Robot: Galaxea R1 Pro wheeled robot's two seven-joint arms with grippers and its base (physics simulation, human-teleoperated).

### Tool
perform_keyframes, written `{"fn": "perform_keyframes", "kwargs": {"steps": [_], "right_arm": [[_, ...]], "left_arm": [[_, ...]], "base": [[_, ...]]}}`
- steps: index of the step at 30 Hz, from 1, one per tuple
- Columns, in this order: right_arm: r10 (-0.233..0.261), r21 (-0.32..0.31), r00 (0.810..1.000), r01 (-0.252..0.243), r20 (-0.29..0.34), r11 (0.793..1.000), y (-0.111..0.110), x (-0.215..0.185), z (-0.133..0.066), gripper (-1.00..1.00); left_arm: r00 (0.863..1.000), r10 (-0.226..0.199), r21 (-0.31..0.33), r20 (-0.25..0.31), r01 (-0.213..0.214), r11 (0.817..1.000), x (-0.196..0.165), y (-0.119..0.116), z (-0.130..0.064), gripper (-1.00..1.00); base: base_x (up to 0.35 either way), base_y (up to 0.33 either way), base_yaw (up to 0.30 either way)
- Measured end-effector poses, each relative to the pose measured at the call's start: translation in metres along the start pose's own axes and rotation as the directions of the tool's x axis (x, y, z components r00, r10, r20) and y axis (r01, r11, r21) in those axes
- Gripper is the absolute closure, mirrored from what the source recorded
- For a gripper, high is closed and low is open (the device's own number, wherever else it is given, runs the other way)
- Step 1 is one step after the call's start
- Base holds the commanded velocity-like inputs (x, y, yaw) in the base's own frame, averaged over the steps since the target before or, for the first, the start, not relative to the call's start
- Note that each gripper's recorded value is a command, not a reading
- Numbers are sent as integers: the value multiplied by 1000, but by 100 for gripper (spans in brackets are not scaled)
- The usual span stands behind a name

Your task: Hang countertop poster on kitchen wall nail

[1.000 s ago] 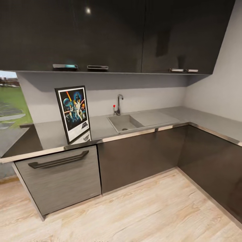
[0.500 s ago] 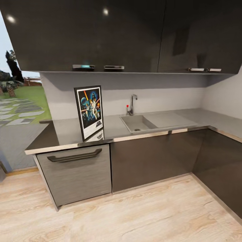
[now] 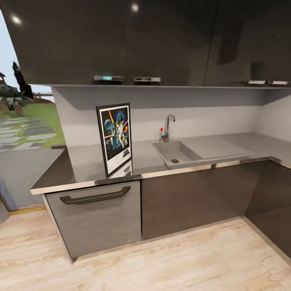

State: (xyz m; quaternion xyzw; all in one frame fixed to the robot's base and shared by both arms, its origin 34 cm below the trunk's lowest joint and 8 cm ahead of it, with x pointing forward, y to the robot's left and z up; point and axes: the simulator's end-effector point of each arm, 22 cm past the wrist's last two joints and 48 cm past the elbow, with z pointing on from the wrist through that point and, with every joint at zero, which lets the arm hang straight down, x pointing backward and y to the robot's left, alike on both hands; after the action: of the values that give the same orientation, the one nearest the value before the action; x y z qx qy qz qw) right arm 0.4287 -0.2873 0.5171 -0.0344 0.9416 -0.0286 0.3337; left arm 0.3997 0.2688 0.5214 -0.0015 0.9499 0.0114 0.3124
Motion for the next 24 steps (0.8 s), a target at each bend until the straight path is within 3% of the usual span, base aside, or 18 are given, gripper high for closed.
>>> {"fn": "perform_keyframes", "kwargs": {"steps": [5, 13, 16, 18, 21, 22, 24], "right_arm": [[-1, 0, 1000, 1, -2, 1000, 1, 1, 0, -100], [-1, 8, 1000, 1, -6, 1000, -5, 2, 1, -100], [0, 14, 1000, 0, -3, 1000, -10, 1, 1, -100], [0, 16, 1000, 0, -3, 1000, -10, 1, 1, -100], [-1, 19, 1000, 1, -2, 1000, -13, 0, 1, -100], [-4, 23, 1000, 4, -2, 1000, -17, 0, 1, -100], [-6, 26, 1000, 6, 0, 1000, -20, 0, 1, -100]], "left_arm": [[1000, 0, 0, -4, 0, 1000, 2, 0, 0, -100], [1000, -1, 12, 7, 1, 1000, -4, -5, 1, -100], [994, -3, 20, 111, 1, 1000, -57, -9, 0, -100], [983, -4, 22, 182, 1, 1000, -91, -10, -4, -100], [921, -8, 34, 389, -6, 999, -201, -16, -34, -100], [908, -4, 45, 419, -16, 999, -229, -23, -47, -100], [905, 1, 58, 426, -28, 998, -251, -31, -60, -100]], "base": [[292, 6, 229], [69, 1, 132], [10, 0, 20], [5, 0, 10], [2, 0, 3], [1, 0, 2], [1, 0, 1]]}}
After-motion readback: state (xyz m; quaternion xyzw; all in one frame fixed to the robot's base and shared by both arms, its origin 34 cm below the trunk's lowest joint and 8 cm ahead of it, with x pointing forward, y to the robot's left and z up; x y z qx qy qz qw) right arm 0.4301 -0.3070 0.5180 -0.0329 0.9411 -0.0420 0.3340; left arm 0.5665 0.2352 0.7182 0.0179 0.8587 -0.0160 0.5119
